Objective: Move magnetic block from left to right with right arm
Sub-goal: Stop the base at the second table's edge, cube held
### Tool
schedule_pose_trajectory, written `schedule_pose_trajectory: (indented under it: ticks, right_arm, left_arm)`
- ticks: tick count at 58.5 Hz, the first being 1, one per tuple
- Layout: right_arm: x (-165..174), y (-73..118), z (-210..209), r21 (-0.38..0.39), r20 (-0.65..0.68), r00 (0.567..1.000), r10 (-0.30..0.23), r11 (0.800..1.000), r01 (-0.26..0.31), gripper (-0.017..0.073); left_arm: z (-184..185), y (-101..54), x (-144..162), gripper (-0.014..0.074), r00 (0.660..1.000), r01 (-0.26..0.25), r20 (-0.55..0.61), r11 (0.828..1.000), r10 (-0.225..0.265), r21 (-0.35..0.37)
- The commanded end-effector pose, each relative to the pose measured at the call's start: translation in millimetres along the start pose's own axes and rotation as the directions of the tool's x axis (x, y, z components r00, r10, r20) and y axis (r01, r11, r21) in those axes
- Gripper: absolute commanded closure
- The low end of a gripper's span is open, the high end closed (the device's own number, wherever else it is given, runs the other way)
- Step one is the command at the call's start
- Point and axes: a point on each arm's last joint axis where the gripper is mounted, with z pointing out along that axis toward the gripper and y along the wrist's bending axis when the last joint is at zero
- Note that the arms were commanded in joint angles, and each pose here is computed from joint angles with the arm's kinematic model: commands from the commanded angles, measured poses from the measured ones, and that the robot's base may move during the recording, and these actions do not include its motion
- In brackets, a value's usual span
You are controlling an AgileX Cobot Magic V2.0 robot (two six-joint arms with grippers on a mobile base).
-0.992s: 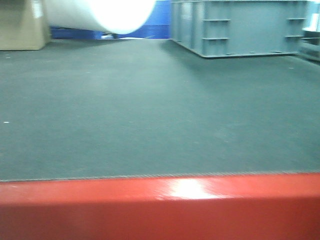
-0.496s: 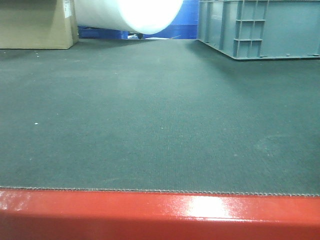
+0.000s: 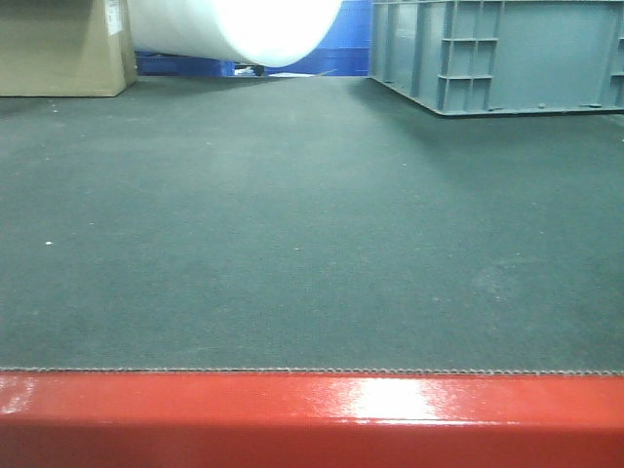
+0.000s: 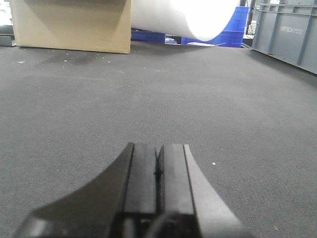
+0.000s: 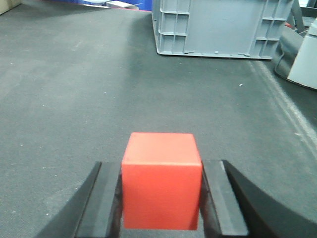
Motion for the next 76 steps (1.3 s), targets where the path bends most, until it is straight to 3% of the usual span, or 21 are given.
schedule_pose_trajectory:
  ticks: [1, 62, 70, 76]
  right_arm:
    - [-17, -0.8, -2, 0.012, 0.109, 0.994, -0.01, 1.0, 0.008, 0.0172]
    - [-21, -0.9, -2, 0.014, 0.148, 0.989, -0.01, 1.0, 0.008, 0.0172]
    - [-25, -0.3, -3, 0.0, 0.182, 0.983, 0.028, 1.0, -0.029, 0.0172]
    - [-32, 0.4, 3, -0.011, 0.125, 0.991, 0.049, 0.999, -0.048, 0.0172]
  left_arm:
    - [-1, -0.3, -4, 0.071, 0.997, 0.009, 0.079, 1.0, -0.01, 0.007]
    - [-1, -0.3, -4, 0.071, 0.997, 0.009, 0.079, 1.0, -0.01, 0.007]
    - [-1, -0.3, -4, 0.071, 0.997, 0.009, 0.079, 1.0, -0.01, 0.007]
    - [-1, -0.3, -4, 0.071, 0.997, 0.009, 0.079, 1.0, -0.01, 0.007]
